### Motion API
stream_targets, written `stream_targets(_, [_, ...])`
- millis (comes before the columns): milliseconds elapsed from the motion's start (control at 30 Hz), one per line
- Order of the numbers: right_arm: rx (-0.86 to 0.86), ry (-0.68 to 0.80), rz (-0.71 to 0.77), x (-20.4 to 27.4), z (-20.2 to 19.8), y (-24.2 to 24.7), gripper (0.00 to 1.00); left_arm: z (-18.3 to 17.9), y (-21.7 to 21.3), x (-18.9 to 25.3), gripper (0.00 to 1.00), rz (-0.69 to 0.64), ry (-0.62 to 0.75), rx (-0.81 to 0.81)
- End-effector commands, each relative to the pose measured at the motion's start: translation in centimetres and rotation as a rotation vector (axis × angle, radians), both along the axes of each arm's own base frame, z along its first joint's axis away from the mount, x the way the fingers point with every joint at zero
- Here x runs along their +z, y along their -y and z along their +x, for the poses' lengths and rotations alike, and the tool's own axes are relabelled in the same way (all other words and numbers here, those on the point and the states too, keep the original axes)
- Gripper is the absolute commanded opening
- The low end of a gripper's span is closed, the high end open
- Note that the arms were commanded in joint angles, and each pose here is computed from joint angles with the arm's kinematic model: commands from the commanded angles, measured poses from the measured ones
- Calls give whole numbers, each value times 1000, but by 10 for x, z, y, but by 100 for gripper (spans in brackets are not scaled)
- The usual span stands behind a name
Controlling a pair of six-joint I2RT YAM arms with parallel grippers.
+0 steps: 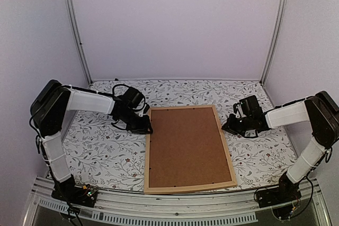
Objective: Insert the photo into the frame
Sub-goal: Hold the photo frame at the center of the board, then press the fastener onto the frame body.
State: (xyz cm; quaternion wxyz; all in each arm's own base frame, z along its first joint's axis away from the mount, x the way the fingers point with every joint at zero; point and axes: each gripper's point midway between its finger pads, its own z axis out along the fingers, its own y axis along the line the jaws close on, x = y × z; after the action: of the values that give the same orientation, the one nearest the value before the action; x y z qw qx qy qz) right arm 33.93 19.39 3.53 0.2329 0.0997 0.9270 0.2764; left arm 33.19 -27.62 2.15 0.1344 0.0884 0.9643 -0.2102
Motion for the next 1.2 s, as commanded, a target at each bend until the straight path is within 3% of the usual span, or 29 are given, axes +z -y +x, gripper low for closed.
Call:
stream_targets(0, [40,-176,-43,-31,-47,4,2,5,-2,-11,29,-1,-5,8])
stream_targets(333, [47,-183,-43,-29,-54,-7,5,8,-5,-13,17,0,-3,4])
stream_targets(667, [46,-159,-148,-16,-33,-2,29,6,-10,-9,17,2,12,27])
stream_targets(1167, [54,-41,-425,35,56,23,33,9,-3,-7,18,-17,15,12])
